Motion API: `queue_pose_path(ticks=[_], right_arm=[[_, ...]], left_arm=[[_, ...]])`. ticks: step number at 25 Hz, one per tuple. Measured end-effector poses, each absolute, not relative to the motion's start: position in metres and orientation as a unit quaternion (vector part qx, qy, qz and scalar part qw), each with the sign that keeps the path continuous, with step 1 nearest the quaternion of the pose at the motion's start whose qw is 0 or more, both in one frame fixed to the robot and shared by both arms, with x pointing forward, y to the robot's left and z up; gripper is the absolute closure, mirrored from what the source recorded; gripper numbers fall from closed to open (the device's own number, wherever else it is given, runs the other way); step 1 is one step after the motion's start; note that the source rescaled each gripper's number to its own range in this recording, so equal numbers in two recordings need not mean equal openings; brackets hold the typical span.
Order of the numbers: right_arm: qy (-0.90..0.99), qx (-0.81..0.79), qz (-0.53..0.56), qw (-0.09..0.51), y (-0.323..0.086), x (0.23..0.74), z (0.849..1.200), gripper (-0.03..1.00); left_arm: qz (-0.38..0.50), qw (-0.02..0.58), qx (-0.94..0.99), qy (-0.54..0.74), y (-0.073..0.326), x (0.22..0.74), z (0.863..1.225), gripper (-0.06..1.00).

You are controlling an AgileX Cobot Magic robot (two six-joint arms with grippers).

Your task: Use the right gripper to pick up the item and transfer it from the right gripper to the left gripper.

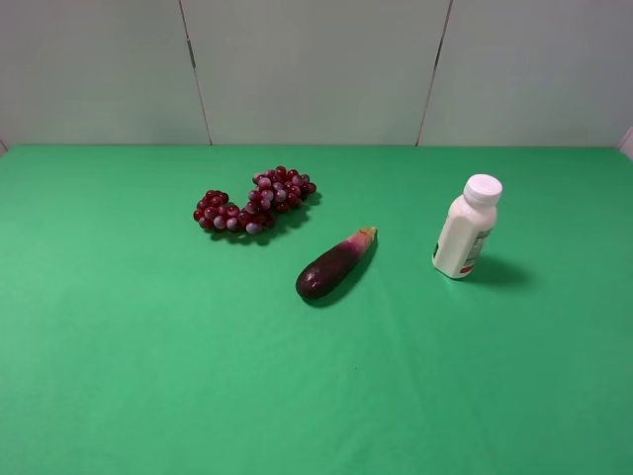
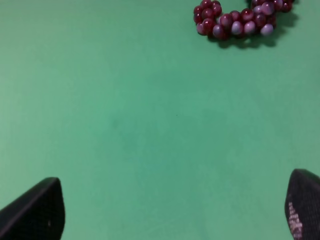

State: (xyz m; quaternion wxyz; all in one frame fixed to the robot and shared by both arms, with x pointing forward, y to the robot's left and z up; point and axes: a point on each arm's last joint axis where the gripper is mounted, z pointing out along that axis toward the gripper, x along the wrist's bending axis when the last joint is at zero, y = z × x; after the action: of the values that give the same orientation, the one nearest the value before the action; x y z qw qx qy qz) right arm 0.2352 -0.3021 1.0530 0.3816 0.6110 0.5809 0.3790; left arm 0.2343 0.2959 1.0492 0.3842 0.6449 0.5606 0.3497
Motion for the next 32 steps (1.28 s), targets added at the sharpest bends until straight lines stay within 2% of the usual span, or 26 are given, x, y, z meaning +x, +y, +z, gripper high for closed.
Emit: queue_pose_path(ticks=[32], right_arm=[[0.581, 0.611, 0.379, 0.382, -0.3021, 0.2352, 1.053, -0.03]], left_arm=[[0.35, 0.384, 0.645, 0.561, 0.2959, 0.2343, 1.0492, 0.21]])
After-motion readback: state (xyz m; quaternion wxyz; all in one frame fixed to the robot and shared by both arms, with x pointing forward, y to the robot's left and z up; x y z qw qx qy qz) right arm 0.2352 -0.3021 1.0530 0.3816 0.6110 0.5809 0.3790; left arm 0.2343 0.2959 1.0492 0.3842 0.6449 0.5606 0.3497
